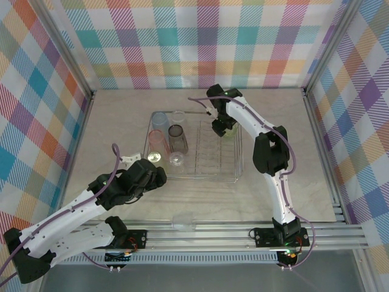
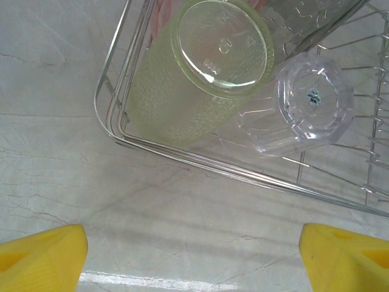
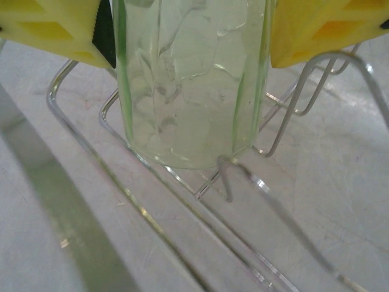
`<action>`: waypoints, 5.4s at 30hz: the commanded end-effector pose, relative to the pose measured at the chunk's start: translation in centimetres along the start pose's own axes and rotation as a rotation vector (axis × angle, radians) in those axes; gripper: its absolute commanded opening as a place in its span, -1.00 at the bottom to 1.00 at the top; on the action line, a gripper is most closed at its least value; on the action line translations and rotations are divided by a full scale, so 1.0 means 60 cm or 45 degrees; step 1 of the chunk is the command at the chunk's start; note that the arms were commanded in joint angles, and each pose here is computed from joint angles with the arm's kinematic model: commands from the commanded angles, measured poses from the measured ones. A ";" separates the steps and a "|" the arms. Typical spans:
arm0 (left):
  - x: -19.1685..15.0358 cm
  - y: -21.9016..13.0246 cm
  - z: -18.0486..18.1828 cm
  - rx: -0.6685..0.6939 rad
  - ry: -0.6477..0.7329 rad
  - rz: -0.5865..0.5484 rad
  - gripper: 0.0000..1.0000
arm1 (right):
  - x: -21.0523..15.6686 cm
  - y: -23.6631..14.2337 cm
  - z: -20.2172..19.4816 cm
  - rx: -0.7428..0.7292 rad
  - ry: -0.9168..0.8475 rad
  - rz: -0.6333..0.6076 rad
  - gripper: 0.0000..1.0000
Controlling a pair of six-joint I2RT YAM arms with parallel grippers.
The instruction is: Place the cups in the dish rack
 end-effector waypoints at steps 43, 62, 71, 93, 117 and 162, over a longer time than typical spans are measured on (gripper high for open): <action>-0.009 0.004 -0.001 -0.015 0.068 0.049 0.96 | -0.055 -0.137 0.002 0.145 0.125 -0.218 0.74; -0.127 -0.038 -0.139 0.084 0.564 0.359 0.60 | -0.295 -0.254 -0.010 0.369 0.818 -0.494 0.68; -0.176 -0.019 -0.216 0.359 0.851 0.435 0.64 | -0.352 -0.235 -0.008 0.338 0.844 -0.461 0.67; -0.246 0.041 -0.244 0.440 0.992 0.601 0.29 | -0.396 -0.237 -0.050 0.266 0.968 -0.548 0.65; -0.254 0.069 -0.203 0.700 1.065 0.576 -0.58 | -0.394 -0.229 -0.051 0.261 0.953 -0.533 0.65; 0.232 -0.130 -0.283 -1.592 -0.612 -0.241 -1.00 | -0.246 -0.437 0.012 1.884 0.440 -0.911 0.95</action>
Point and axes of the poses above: each hand's point on the last joint's axis, 136 mm out from that joint toward the fingers, its own y axis out along the fingers, its own z axis along the line the jaws close on, x = y × z, the point moved 6 cm from there along -y, back along the fingers, and after that the axes turned 14 degrees about y, right-handed, at the moved point
